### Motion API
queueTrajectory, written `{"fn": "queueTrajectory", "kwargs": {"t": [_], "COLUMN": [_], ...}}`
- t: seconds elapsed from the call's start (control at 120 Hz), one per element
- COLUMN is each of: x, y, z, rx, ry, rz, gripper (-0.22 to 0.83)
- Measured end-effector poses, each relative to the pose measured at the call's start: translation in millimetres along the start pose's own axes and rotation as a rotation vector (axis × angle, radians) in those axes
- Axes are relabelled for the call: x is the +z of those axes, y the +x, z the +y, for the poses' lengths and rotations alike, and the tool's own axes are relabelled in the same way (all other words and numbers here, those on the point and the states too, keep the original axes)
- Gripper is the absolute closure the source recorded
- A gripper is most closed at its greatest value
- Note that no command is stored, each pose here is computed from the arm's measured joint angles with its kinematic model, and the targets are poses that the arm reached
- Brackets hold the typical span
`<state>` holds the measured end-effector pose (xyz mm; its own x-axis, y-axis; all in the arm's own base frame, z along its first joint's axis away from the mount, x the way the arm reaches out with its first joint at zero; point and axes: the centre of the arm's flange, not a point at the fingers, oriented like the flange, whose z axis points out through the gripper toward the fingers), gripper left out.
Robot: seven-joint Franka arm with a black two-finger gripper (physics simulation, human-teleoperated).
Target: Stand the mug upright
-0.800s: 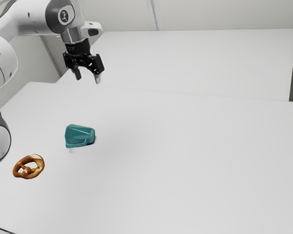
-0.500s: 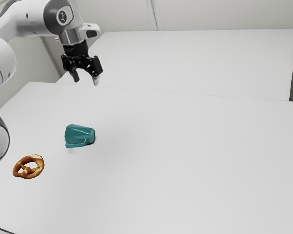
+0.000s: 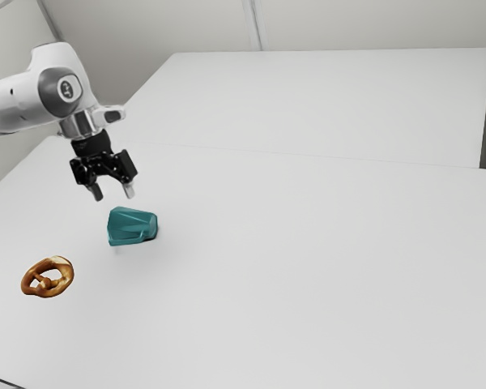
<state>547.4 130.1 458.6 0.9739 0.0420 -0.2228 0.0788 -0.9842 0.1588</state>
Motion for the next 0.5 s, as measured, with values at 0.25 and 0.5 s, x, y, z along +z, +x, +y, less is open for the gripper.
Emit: {"fn": "queueTrajectory", "kwargs": {"t": [0.25, 0.5], "x": [27, 45], "y": [28, 23], "z": [-45, -83], "rx": [-0.011, -0.005], "ry": [-0.042, -0.077], "rz": [0.113, 0.151], "gripper": [0.0, 0.0]}}
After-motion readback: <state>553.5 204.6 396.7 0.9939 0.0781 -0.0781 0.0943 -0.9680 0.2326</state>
